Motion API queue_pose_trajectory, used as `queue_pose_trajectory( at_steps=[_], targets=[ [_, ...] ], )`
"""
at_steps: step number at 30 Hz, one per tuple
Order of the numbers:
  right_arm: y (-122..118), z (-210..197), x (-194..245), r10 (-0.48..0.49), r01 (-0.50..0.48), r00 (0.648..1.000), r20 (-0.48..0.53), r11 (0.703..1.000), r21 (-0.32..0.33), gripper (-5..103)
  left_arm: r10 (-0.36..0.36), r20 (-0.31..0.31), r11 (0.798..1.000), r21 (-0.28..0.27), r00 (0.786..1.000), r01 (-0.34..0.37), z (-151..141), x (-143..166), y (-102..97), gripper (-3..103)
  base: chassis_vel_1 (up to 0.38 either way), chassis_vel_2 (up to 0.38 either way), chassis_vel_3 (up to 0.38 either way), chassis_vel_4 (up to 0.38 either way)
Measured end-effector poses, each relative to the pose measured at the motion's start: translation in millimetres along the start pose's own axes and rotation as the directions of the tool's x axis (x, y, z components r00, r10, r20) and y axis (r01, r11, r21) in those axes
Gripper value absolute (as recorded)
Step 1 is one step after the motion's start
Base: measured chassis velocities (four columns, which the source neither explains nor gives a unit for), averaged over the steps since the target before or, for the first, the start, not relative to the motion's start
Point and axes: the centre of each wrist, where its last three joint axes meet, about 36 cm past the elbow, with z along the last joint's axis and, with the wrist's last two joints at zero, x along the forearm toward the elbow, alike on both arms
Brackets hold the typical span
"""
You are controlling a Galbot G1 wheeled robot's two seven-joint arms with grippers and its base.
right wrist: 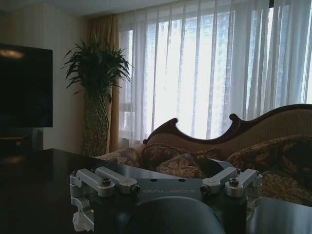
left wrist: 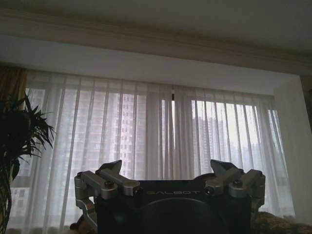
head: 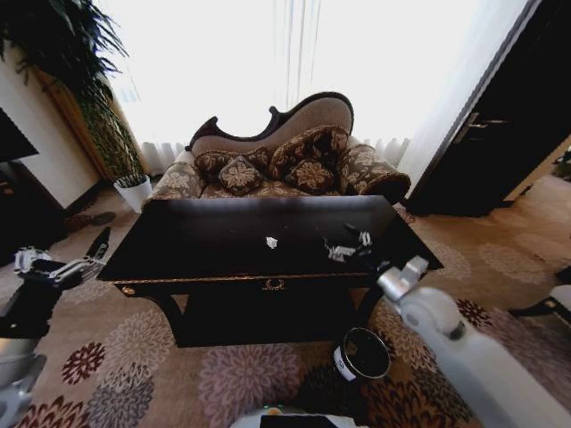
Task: Move to the front of the table and place the trash on the table into the trash bin.
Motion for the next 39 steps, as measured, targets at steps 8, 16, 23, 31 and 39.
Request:
queue_pose_trajectory(
  at_steps=[8, 16, 23, 31, 39],
  targets=[
    [12, -16, -27, -0.06, 0.07, 0.991, -0.12, 0.995, 0.076, 100, -0.037, -0.006, 0.999, -0.007, 0.999, 0.037, -1, 9, 1.6, 100, 0.0, 0.0, 0.0, 0.0],
    [46, -6, -72, -0.137, 0.165, 0.975, -0.175, 0.974, 0.156, 100, -0.138, -0.026, 0.99, -0.012, 0.99, 0.138, 10, 23, 12.8, 100, 0.0, 0.0, 0.0, 0.0],
    [70, 10, -111, -0.174, 0.211, 0.961, -0.214, 0.963, 0.165, 100, -0.163, -0.029, 0.986, -0.03, 0.986, 0.162, 7, 28, 17.6, 100, 0.0, 0.0, 0.0, 0.0],
    [89, -4, -158, -0.235, 0.287, 0.94, -0.248, 0.937, 0.199, 100, -0.172, -0.027, 0.985, -0.032, 0.985, 0.171, 6, 30, 16.2, 100, 0.0, 0.0, 0.0, 0.0],
    [96, 22, -171, -0.272, 0.346, 0.907, -0.32, 0.916, 0.203, 100, -0.181, -0.023, 0.983, -0.04, 0.983, 0.18, 5, 31, 21.4, 100, 0.0, 0.0, 0.0, 0.0]
  ],
)
